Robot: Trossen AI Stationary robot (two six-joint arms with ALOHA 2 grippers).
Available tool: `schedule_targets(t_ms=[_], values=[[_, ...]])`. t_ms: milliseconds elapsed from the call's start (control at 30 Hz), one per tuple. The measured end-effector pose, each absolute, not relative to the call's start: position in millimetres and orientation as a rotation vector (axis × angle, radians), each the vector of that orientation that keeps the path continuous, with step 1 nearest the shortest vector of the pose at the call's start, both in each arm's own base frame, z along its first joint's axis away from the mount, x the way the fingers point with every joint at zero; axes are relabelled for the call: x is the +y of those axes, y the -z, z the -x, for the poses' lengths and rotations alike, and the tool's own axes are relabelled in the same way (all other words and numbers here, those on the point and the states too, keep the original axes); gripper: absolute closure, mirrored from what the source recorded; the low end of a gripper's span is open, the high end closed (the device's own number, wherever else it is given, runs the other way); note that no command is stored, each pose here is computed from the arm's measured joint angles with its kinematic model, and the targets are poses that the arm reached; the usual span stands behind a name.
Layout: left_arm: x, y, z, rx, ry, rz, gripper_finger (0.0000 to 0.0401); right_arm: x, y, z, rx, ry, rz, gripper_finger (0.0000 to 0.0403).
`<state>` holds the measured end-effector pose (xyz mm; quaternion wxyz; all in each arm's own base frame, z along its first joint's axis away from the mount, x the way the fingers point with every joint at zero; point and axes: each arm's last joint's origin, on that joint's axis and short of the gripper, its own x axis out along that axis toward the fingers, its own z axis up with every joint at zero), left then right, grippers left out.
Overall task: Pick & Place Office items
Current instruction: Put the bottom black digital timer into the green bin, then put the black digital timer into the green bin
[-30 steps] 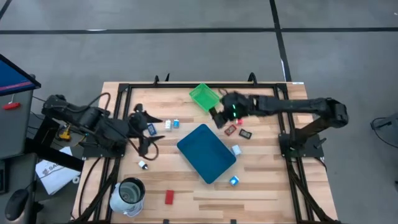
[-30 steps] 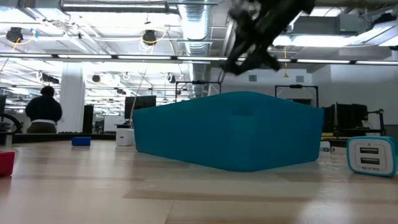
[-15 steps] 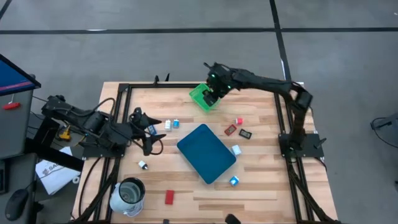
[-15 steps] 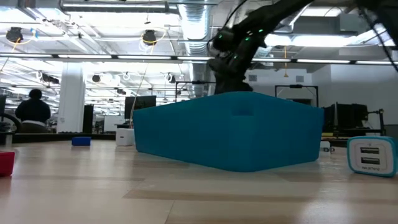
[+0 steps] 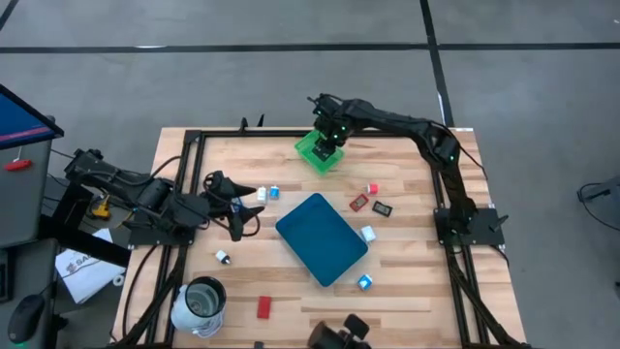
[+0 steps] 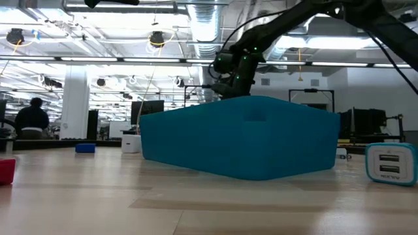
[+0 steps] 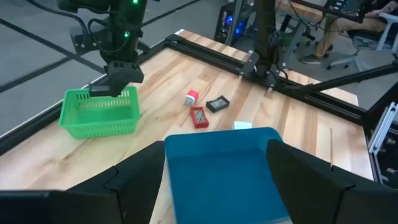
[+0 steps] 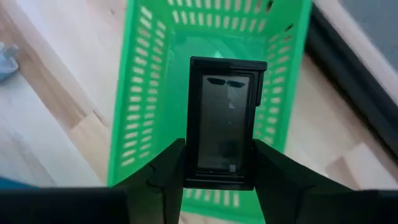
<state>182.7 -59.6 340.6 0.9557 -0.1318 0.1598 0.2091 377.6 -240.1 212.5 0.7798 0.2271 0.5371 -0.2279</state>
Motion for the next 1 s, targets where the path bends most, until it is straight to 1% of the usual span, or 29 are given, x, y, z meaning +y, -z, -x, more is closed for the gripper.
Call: schedule_targets(t_ms=[267, 533, 633, 733, 833, 1000], values=[[-60, -341, -183, 0.321, -0.422, 0.267, 0.0123, -243, -212, -375, 1.164, 0.466, -0.487, 0.0252], [-59, -341, -183, 0.318, -0.432, 0.262, 0.0123, -238, -213, -378, 1.158, 0.448, -0.479, 0.0195], [-59, -341, -183, 0.318, -0.433, 0.261, 0.0123, -239, -213, -378, 1.158, 0.449, -0.479, 0.0187], [-59, -341, -183, 0.318, -0.434, 0.26, 0.0123, -237, -212, -376, 1.178, 0.448, -0.486, 0.0187], [-59, -341, -183, 0.318, -0.435, 0.259, 0.0123, -230, -220, -371, 1.226, 0.423, -0.475, 0.0188], [-59, -340, -182, 0.336, -0.436, 0.219, 0.0123, -200, -247, -364, 1.288, 0.343, -0.413, 0.0189]])
